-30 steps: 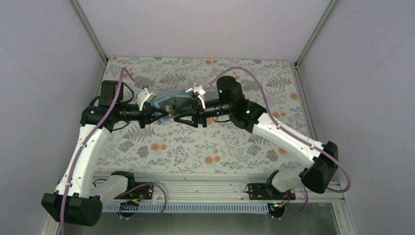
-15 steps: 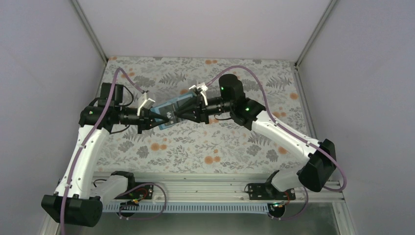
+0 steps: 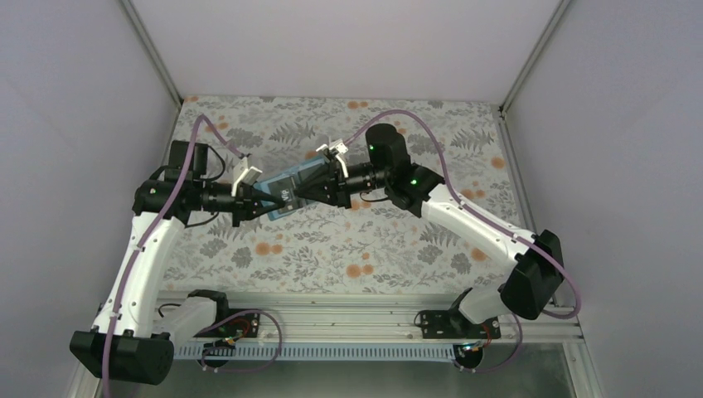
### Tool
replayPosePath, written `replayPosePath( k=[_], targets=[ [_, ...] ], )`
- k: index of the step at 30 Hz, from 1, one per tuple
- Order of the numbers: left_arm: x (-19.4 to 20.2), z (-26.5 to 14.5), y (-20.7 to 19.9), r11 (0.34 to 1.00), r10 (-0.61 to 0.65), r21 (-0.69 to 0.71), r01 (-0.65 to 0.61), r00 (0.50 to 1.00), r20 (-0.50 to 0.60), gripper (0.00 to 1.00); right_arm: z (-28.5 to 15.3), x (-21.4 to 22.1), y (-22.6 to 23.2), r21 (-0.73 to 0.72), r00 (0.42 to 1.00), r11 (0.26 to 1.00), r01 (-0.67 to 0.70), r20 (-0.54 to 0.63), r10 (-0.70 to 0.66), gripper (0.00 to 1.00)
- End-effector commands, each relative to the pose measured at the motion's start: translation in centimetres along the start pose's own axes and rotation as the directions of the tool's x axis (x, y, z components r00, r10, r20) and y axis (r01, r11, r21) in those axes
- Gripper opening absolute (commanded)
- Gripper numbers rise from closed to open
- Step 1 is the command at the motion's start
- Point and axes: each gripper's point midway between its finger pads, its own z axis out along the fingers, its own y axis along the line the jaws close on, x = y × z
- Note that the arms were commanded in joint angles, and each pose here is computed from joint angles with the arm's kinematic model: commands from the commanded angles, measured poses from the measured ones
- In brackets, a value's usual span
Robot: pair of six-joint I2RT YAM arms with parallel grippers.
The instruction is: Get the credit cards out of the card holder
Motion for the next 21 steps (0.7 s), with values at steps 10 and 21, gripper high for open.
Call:
replayPosePath(
  k=[10, 21],
  targets=[
    [-1.8, -0.3, -1.2, 0.995, 0.081, 0.046, -0.084, 0.995, 0.062, 0.02, 2.1, 0.0, 1.7, -0.053, 0.998, 0.997, 0.059, -0.023, -0.060, 0.27],
    [-3.8, -1.4, -5.0, 0.969, 0.139, 0.185, -0.166, 0.979, 0.150, 0.02, -0.5, -2.3, 4.1, -0.127, 0.988, 0.981, 0.147, 0.066, -0.140, 0.28]
  ],
)
